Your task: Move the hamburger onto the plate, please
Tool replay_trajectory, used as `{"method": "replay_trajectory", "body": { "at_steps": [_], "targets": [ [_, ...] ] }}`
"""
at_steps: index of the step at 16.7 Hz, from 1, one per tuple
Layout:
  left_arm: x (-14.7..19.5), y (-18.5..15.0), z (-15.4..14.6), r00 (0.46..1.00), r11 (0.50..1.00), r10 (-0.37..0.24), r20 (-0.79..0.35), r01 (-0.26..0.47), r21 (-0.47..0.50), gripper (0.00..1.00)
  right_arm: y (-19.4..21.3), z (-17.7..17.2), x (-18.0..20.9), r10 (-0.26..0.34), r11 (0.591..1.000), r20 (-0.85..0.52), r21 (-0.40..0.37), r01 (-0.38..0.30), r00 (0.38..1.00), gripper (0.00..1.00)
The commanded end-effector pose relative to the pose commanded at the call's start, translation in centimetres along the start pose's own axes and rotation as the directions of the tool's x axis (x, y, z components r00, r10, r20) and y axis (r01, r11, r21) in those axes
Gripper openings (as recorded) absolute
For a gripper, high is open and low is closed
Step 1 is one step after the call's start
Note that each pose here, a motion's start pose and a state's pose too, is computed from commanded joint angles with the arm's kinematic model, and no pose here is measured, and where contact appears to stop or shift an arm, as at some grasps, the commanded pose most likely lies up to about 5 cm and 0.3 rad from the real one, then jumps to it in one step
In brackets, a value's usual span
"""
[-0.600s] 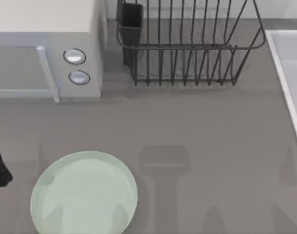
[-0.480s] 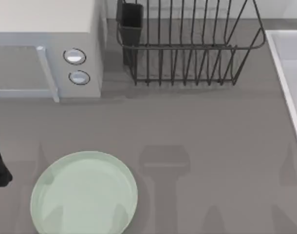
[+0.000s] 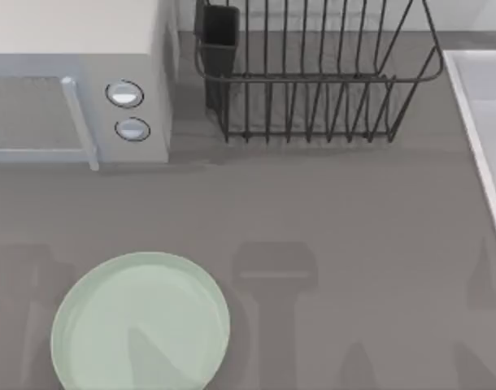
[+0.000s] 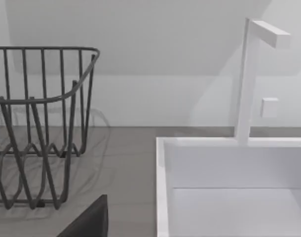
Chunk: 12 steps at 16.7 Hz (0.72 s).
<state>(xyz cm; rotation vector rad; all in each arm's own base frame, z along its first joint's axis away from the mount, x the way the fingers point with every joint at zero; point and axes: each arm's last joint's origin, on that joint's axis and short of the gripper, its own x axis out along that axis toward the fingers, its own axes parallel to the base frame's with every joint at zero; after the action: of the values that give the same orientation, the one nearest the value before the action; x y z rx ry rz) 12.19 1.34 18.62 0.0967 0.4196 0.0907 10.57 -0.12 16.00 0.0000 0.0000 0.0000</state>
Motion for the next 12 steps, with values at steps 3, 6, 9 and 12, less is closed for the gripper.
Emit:
{"method": "replay_trajectory", "body": {
  "at_steps": [3,6,9,12],
  "targets": [
    [1.9,1.2,1.0,0.949,0.999,0.013,-0.316,-0.001,0.038,1.0,0.0,0.0,0.0,0.0,1.0,0.0,0.0,0.0,1.0,1.0],
    [4.3,2.6,1.4,0.799,0.999,-0.003,-0.601,0.035,0.041,1.0,0.0,0.0,0.0,0.0,1.0,0.0,0.0,0.0,1.0,1.0],
    [6.6,4.2,1.6,0.621,0.997,-0.04,-0.782,0.078,0.011,1.0,0.0,0.0,0.0,0.0,1.0,0.0,0.0,0.0,1.0,1.0],
    [8.3,5.7,1.8,0.485,0.994,-0.079,-0.871,0.109,-0.029,1.0,0.0,0.0,0.0,0.0,1.0,0.0,0.0,0.0,1.0,1.0]
  ]
}}
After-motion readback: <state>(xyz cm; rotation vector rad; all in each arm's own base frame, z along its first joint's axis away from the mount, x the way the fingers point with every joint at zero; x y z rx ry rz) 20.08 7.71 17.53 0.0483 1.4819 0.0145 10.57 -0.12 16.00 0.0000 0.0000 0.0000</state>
